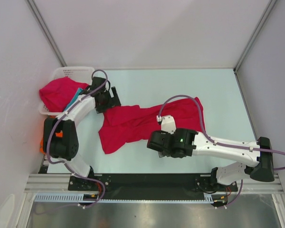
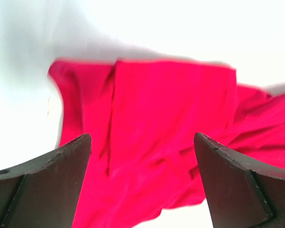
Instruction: Fold and stack the t-shirts
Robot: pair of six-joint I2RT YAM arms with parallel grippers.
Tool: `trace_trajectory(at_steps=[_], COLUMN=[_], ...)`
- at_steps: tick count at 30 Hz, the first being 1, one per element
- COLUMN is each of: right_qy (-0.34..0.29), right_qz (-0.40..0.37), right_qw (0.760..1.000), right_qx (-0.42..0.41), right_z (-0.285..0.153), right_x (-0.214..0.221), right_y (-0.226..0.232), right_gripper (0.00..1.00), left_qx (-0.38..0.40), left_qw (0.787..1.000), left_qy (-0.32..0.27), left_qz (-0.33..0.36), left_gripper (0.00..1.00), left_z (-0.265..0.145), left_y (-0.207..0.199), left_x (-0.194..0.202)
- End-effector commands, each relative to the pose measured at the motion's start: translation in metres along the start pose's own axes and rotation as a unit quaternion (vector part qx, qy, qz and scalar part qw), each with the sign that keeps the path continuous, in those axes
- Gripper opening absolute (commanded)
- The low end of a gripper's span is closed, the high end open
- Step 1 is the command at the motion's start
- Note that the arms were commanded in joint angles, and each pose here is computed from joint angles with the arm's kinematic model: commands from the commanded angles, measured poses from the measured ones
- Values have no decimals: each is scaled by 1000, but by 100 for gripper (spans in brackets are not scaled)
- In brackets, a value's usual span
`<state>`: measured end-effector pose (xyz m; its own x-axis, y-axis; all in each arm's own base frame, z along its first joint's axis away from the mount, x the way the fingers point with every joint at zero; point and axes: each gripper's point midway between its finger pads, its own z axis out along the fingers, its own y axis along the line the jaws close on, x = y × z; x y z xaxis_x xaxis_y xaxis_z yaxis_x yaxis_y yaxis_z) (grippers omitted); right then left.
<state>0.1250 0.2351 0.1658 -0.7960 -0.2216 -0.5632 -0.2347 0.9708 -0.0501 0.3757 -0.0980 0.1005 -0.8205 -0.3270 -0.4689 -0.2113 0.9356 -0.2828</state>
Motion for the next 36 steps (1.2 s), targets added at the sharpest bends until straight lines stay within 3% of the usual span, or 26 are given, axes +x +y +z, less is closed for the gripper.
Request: trace_trajectory(at_steps=[1,23,33,36], right_qy=[-25,-17,-15,-15], right_qz=[18,-23,-9,-7], right_qw=[1000,998,999,999], right_qx=[5,59,45,46], right_z=[-7,4,7,8], right_x=[-8,-11,-14,-13], right_y=[-8,-14,-14,-16], right_gripper=[64,63,63,63], left_qx=[16,2,6,11], left_qw=[1000,999,1000,1000], left_qy=[-7,36,16,18], left_qz=[-4,-8,-10,-10], left_gripper=[95,95,94,90], left_z=[19,84,75,76], left_y=[-18,-21,-28,-29], left_x=[-23,-23,-40,-39])
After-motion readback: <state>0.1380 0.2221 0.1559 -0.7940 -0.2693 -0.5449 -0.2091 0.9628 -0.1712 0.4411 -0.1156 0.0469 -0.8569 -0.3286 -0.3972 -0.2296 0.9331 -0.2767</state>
